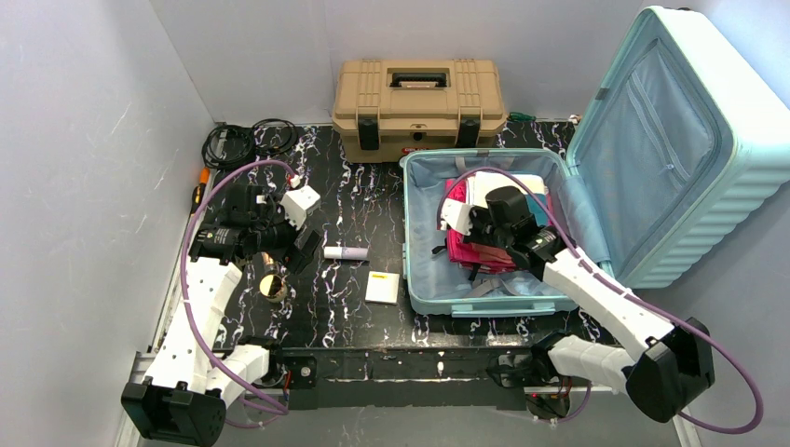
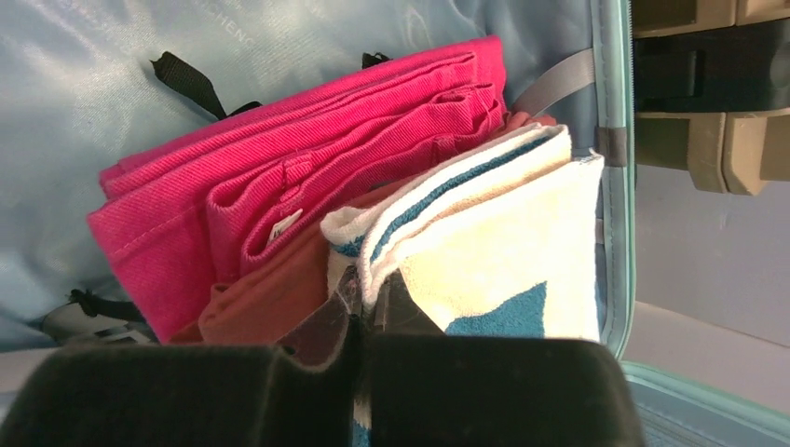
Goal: Pack the luggage
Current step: Place the personal item in the luggage.
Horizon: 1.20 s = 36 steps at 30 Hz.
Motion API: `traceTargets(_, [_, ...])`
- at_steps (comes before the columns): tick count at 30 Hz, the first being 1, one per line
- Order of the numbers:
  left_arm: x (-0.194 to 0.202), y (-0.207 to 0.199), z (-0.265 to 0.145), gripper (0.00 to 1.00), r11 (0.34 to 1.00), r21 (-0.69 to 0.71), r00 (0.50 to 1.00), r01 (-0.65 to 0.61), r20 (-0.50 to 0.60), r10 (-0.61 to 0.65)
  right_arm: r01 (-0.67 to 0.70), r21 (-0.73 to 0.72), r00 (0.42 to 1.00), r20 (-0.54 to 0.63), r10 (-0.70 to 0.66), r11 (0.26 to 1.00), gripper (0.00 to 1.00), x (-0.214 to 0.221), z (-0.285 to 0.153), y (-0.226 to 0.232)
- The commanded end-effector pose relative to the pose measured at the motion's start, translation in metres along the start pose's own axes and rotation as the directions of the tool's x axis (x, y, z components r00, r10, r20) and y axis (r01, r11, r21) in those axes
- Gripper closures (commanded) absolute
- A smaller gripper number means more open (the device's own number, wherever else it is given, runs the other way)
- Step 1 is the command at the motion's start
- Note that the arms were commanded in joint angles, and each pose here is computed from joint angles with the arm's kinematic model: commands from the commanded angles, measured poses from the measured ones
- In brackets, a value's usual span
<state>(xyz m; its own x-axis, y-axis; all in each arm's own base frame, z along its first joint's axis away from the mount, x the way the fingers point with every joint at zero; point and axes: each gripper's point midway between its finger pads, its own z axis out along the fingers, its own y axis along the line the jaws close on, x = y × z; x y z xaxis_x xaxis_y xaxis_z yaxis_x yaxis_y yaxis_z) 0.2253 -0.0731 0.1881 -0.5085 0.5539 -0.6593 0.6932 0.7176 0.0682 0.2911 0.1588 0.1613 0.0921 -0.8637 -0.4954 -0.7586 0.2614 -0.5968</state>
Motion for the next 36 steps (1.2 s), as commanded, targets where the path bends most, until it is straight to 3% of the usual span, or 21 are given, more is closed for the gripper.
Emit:
traceTargets(1, [0.004, -0.004, -0.001, 0.02, 1.0, 0.018, 1.0, 0.003, -0.009, -0.003, 0.0, 0.019, 0.999, 0.048, -0.001, 1.0, 0.99, -0.018, -0.024, -0.014])
traceTargets(15, [0.001, -0.004, -0.003, 0.02, 1.0, 0.013, 1.0, 0.006, -0.005, -0.006, 0.081, -0.013, 0.997, 0.005, -0.081, 0.997, 0.99, -0.015, -0.039, -0.018])
traceTargets(20, [0.001, -0.004, -0.002, 0.02, 1.0, 0.018, 1.0, 0.007, -0.003, -0.007, 0.115, -0.149, 0.993, 0.025, -0.113, 0.982, 0.98, -0.015, -0.039, 0.006])
traceTargets(22, [0.001, -0.004, -0.002, 0.02, 1.0, 0.018, 1.0, 0.006, -0.003, -0.006, 0.123, -0.162, 0.992, 0.015, -0.122, 0.979, 0.88, -0.011, -0.038, 0.009])
traceTargets(23, [0.0, -0.004, -0.002, 0.02, 1.0, 0.019, 1.0, 0.005, -0.002, -0.005, 0.124, -0.162, 0.992, 0.012, -0.124, 0.979, 0.73, -0.01, -0.038, 0.01])
traceTargets(26, [0.0, -0.003, -0.001, 0.02, 1.0, 0.024, 1.0, 0.003, -0.006, -0.002, 0.101, -0.13, 0.995, 0.021, -0.099, 0.986, 0.13, -0.015, -0.041, 0.003])
traceTargets(27, [-0.001, -0.003, 0.0, 0.02, 1.0, 0.027, 1.0, 0.0, -0.007, 0.0, 0.082, -0.106, 0.996, 0.032, -0.079, 0.991, 0.03, -0.02, -0.042, -0.003])
traceTargets(33, [-0.01, -0.003, 0.007, 0.02, 0.997, 0.061, 0.999, -0.045, -0.004, 0.045, -0.054, -0.105, 0.973, 0.216, 0.076, 0.993, 0.02, -0.084, -0.066, -0.033])
traceTargets(36, [-0.015, -0.007, 0.016, 0.02, 0.991, 0.097, 0.996, -0.093, 0.004, 0.093, -0.08, -0.188, 0.937, 0.32, 0.139, 0.979, 0.02, -0.118, -0.079, -0.034])
